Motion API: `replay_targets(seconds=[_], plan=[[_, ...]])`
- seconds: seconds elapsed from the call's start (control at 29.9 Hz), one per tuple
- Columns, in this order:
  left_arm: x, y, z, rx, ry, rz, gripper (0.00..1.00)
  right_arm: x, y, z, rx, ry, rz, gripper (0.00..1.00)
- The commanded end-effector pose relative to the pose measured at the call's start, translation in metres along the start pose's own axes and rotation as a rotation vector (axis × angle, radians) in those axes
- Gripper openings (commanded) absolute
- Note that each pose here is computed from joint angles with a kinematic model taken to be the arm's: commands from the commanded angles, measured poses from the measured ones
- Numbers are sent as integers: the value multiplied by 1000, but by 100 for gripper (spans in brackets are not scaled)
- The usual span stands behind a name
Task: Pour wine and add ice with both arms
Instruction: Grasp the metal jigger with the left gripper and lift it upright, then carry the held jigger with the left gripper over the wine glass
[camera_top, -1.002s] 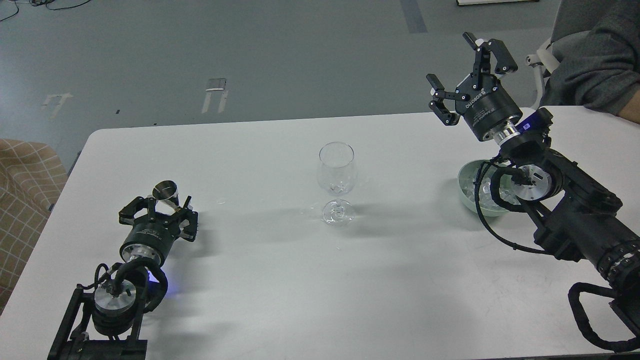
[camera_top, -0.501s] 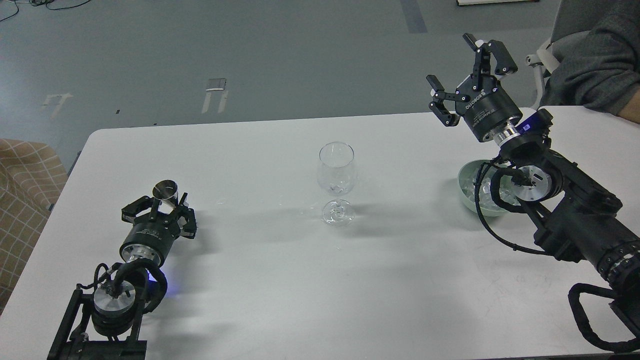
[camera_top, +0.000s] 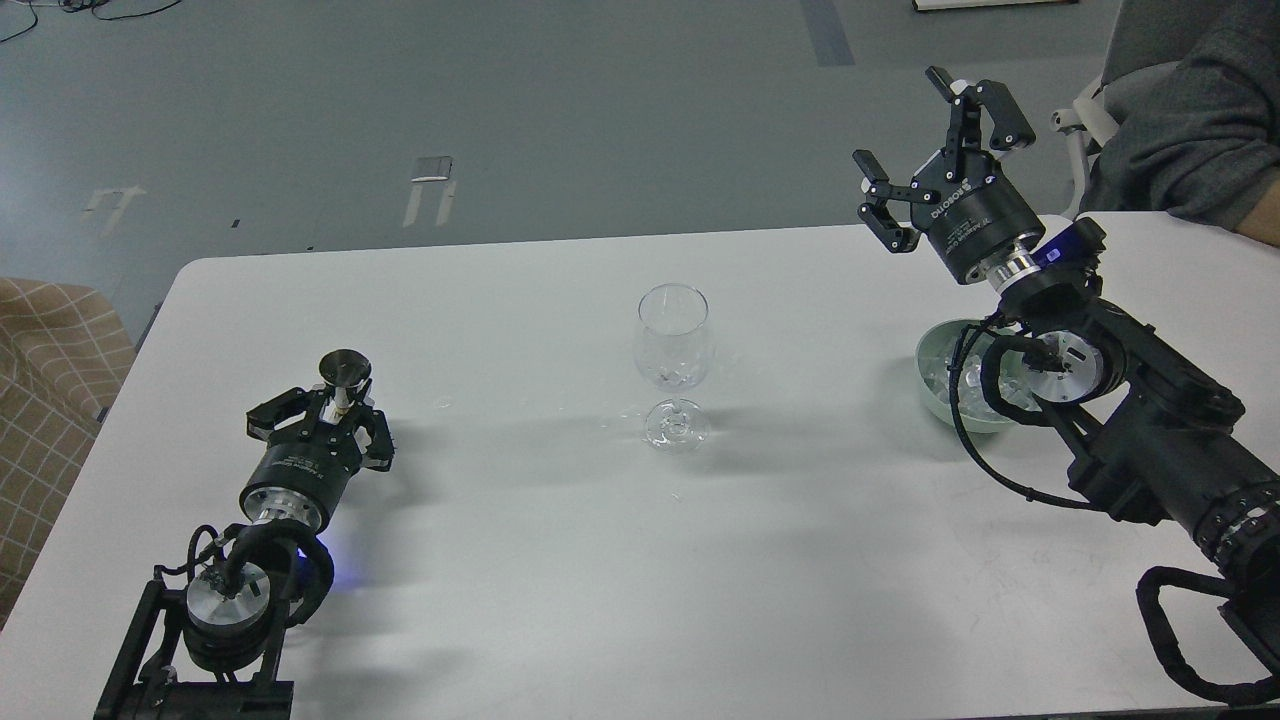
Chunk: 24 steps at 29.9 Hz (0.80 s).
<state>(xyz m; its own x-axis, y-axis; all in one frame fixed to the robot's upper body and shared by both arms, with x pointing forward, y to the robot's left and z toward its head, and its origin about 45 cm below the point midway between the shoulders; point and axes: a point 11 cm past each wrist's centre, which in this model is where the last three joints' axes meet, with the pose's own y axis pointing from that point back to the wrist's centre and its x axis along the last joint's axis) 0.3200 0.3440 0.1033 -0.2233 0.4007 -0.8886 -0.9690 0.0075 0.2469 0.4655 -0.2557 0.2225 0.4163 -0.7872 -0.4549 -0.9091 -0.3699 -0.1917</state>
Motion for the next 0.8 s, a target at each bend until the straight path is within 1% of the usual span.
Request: replay_targets(seconds=[0.0, 0.07, 0.13, 0.3, 0.47, 0.6, 0.77], plan=[[0, 0, 1, -5, 0, -3, 4, 0, 0, 0, 0, -1, 0, 100], [-3, -1, 2, -9, -1, -12, 1, 0, 0, 0, 0, 1, -1, 100], [-8, -1, 2, -9, -4, -23, 0, 0, 0, 0, 0, -1, 0, 100], [-24, -6, 3, -3, -12, -62, 0, -2, 0, 3, -2, -5, -2, 100], [-44, -11, -12, 44, -34, -91, 0, -2, -1, 3, -2, -6, -3, 100], [-59, -13, -12, 53, -39, -106, 0, -2, -1, 3, -2, -8, -3, 100], [-81, -14, -21, 88, -56, -136, 0, -1, 1, 5, -5, -8, 0, 100]])
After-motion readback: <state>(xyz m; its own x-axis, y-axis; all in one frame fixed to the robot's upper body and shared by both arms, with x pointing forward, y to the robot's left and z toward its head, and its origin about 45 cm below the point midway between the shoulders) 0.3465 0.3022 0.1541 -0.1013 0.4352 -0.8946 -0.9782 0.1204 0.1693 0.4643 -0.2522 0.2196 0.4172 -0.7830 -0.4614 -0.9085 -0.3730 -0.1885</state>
